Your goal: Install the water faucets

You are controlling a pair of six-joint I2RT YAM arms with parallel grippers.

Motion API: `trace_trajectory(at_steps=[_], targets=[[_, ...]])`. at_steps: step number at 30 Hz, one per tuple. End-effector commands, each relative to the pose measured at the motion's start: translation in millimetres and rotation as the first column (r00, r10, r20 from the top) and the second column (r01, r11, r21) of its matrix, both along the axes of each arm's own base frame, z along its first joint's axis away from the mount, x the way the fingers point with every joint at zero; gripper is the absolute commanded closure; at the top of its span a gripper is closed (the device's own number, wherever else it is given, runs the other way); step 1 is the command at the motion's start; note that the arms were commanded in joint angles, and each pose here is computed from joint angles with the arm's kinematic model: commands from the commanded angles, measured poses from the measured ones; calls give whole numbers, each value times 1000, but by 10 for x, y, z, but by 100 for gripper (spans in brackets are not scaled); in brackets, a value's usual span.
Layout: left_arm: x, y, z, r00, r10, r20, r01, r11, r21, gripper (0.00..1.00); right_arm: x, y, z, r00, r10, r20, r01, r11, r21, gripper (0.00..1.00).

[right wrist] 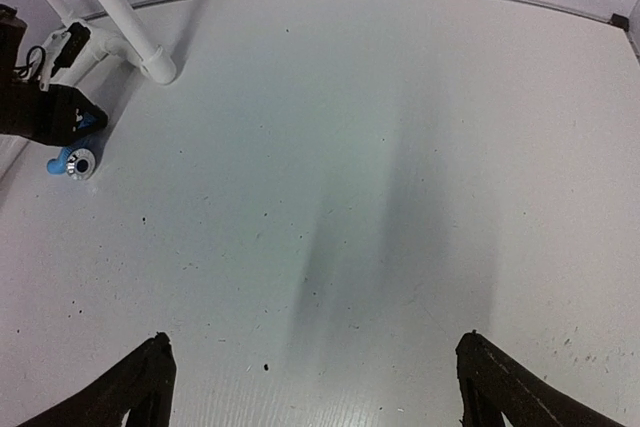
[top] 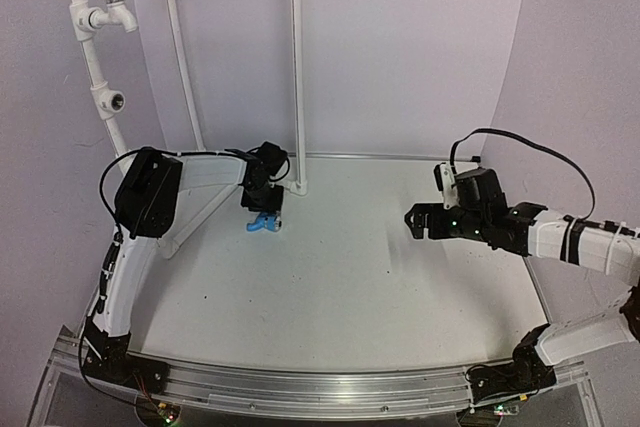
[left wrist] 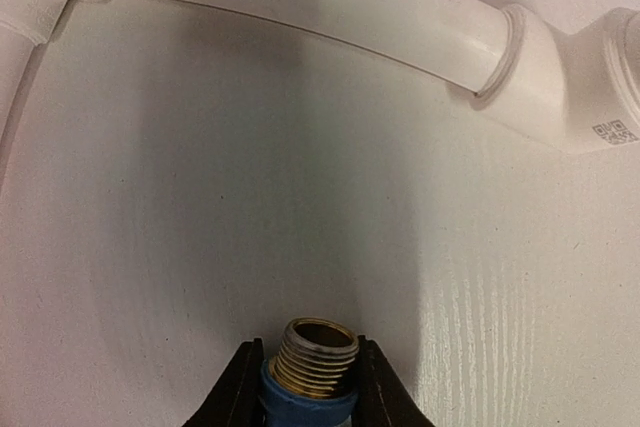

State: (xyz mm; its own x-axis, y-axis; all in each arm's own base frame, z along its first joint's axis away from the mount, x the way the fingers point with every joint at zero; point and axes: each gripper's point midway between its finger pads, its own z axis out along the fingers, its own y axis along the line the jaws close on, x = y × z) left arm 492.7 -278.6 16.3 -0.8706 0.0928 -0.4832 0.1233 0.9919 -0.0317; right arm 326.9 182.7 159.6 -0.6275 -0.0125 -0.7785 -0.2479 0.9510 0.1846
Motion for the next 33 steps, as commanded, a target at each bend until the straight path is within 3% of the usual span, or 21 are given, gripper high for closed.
trace_trajectory(at_steps=[1,5,8,11,14,18,22,29,33], targets=[[-9,-26,120,1000,-5,3,5,1000,-16,91,16,206,18,998,55,-32,-53,996,65,2],[-71,-165,635,998,-11,54,18,992,-128,99,12,401,-85,989,126,-75,-119,989,83,2],[-193,-363,1104,995,-22,95,49,954,-296,100,3,603,-94,980,183,-82,-175,981,88,2],[-427,-548,1476,993,-37,115,90,857,-508,100,-29,832,-60,970,232,-69,-226,970,95,2],[-663,-679,1878,991,-33,131,117,698,-706,100,-119,1125,-15,954,296,-44,-290,951,106,2],[-918,-780,2207,994,-46,104,113,486,-867,100,-381,1609,163,906,416,77,-422,900,108,3],[-1091,-769,2398,998,-39,47,57,308,-950,100,-675,1956,477,839,479,257,-520,845,122,5],[-1254,-718,2556,997,-44,-61,-55,111,-992,100,-752,2237,824,794,444,416,-562,797,221,11],[-1304,-740,2533,989,-74,-129,-125,56,-991,100,-558,2444,799,810,385,442,-481,868,125,15]])
